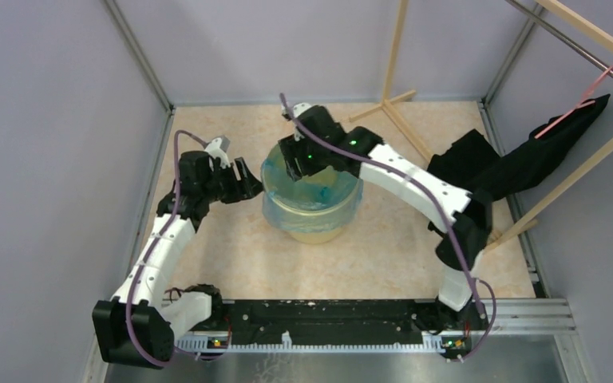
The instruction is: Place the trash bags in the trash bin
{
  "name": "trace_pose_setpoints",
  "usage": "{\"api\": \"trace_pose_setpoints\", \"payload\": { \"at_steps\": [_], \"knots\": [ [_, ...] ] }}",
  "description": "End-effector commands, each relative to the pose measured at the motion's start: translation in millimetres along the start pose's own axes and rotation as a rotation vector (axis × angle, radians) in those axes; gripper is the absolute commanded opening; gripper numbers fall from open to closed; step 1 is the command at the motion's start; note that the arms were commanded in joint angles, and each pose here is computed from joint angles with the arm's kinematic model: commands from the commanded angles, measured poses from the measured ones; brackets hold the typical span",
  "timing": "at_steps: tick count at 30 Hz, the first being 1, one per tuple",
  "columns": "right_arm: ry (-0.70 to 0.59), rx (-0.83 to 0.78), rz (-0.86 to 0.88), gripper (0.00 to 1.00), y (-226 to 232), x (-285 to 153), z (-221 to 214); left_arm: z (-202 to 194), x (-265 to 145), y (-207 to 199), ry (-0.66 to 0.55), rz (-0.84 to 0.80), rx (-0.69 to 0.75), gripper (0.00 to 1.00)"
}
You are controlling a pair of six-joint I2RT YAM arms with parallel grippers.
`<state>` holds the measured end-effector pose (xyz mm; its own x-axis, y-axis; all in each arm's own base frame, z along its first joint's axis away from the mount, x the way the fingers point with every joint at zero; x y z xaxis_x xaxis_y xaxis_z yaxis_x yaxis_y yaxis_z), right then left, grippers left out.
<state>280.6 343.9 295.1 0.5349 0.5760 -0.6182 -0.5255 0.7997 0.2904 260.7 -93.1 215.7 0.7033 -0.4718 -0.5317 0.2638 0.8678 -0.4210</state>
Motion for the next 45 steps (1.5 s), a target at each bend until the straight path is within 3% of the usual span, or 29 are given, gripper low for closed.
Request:
{"api": "trace_pose_setpoints", "payload": {
  "at_steps": [1,7,14,26,31,35,40,45],
  "knots": [
    [0.062,-0.078,-0.258,0.59,-17.3,21.8,-11.1,-6.3,3.5,-8.2,0.005,-0.052,0.037,0.69],
    [0.137,-0.066,-0.304,0.58,-25.1,60.1,-42.5,-17.8,14.7,-13.9,0.044,-0.084,0.047,0.69],
    [0.137,0.026,-0.214,0.67,-27.4,97.0,-87.4,-27.1,20.7,-12.5,0.071,-0.106,0.047,0.69],
    [0.027,0.109,-0.149,0.74,-26.8,127.3,-101.0,-30.1,21.2,-14.4,0.081,-0.104,0.060,0.69],
    [0.015,0.108,-0.147,0.78,-21.0,109.4,-83.9,-31.1,22.4,-12.6,0.088,-0.094,0.059,0.70],
    [-0.013,0.133,-0.133,0.87,-10.6,77.1,-57.4,-31.4,22.2,-10.6,0.089,-0.077,0.056,0.72],
    [-0.067,0.128,-0.109,0.96,-0.7,30.7,-25.1,-27.2,16.9,-4.7,0.056,-0.011,0.063,0.83],
    [-0.100,0.073,-0.091,0.98,2.4,-2.8,-7.2,-22.2,6.6,0.7,0.035,0.074,0.055,0.87]
  ]
}}
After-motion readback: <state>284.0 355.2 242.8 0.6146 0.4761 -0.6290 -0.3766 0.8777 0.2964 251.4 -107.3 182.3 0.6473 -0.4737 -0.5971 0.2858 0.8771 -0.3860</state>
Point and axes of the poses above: each gripper's point midway between its finger pads, its own x axis out along the fingers, its own y axis along the line the jaws close on, z = x × y, the point moved 5 cm from there along -x, back along the fingers, and after that the axes turned 8 degrees about x, right-handed, at the moved point
